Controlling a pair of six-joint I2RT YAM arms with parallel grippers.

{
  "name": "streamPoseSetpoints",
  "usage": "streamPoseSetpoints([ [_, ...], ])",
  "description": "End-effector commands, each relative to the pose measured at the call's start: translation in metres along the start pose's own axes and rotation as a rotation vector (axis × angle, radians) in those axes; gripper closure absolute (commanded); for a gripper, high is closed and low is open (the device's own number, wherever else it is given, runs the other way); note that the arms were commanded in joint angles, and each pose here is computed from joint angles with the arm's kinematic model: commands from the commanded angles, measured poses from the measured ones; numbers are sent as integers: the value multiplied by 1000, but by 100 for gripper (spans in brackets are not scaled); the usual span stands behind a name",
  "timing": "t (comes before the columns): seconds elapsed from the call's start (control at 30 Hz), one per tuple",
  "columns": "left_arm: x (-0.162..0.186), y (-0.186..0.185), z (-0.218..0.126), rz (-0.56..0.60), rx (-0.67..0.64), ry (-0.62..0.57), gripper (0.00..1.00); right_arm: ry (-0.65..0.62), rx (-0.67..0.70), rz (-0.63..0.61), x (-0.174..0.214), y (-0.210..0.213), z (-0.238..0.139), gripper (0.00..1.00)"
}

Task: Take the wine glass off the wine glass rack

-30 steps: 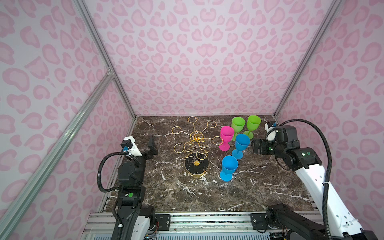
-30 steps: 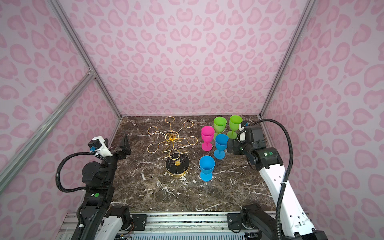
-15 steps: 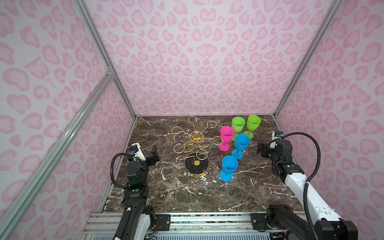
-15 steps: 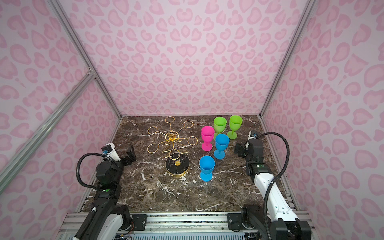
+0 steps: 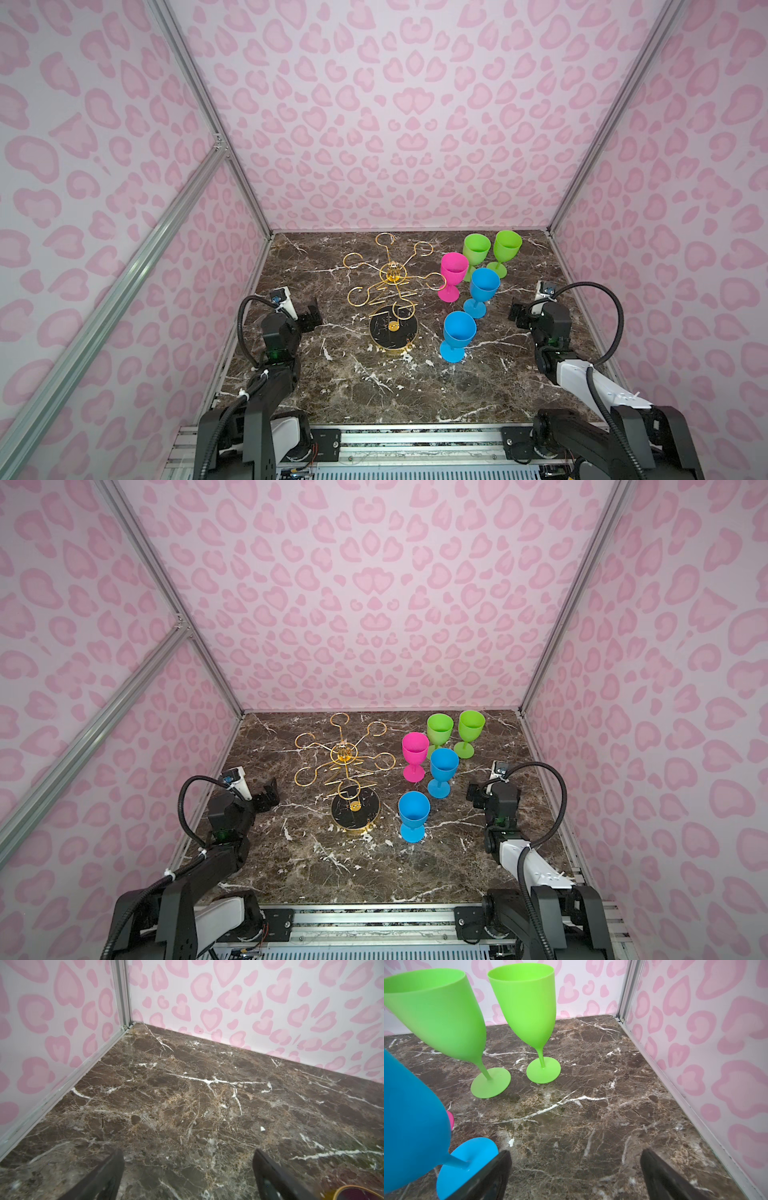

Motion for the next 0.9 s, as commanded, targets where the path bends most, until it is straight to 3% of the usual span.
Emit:
streamPoseSetpoints([
  [0.0,-18,-9,11,25,71,-71,0,-130,23,-13,-15,-2,4,2],
  [0.1,-20,-11,19,53,89,-48,3,-152,31,-11,-14,-1,5,2],
  [0.4,-13,-19,40,111,171,16,0,-196,-9,-20,-10,6,12,2],
  [0.7,-13,-22,47,123,141,43,3,-202,-6,-46,-2,12,15,2],
  [0.87,-13,-26,55,143,58,61,3,-204,-7,-46,-1,13,16,2],
])
Point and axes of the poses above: each gripper's point midway between its finger pads, its own z axis out along the fingers, its own y axis along the line the jaws close on, x = y × z, the point moved 9 cm from there along -z, back along the fingers, and after that the axes turned 14 degrees about -z, right-handed, at the moved point
